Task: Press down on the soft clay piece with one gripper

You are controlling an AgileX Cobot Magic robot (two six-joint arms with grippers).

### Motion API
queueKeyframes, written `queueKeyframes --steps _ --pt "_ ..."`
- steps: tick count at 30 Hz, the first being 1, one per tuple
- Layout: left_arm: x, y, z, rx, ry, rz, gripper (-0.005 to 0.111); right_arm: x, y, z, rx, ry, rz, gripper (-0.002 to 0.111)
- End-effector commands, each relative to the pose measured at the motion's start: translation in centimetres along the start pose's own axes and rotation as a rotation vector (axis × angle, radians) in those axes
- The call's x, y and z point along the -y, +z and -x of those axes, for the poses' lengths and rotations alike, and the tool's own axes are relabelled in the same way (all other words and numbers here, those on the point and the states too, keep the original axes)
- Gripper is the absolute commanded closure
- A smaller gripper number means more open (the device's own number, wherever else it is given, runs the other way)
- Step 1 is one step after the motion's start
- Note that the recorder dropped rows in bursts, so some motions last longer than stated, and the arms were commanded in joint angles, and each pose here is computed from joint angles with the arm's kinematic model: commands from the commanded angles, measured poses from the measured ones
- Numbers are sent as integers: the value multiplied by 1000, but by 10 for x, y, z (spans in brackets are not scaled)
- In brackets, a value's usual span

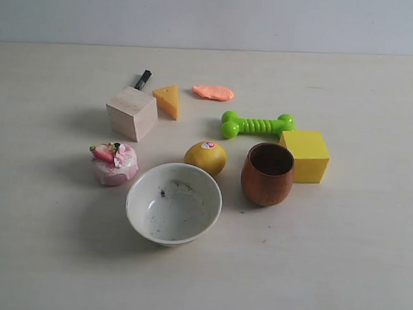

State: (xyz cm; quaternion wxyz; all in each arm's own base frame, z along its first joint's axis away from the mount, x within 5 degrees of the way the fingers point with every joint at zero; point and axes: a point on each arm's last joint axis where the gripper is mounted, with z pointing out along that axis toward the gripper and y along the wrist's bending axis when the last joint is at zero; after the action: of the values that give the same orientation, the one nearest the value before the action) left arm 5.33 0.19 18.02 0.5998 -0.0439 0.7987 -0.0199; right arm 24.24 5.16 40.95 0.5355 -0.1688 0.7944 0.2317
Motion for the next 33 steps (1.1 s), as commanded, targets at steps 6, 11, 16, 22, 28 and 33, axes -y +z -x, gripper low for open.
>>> queueKeyframes --steps 6,11,16,22,28,33 --pt "0 0 1 12 -8 -1 107 -3 84 9 -286 -27 -55 108" --pt "0 0 1 12 -8 -1 107 -4 131 7 -457 -9 -100 108" --pt "0 0 1 12 -8 -1 107 8 181 -11 -627 -12 -135 108" --pt "0 0 1 12 -8 -1 107 24 225 -38 -641 4 -144 108" --pt "0 0 1 12 -8 -1 107 25 233 -36 -565 53 -146 108" --pt "0 0 1 12 -8 -1 107 25 237 -30 -493 70 -149 108"
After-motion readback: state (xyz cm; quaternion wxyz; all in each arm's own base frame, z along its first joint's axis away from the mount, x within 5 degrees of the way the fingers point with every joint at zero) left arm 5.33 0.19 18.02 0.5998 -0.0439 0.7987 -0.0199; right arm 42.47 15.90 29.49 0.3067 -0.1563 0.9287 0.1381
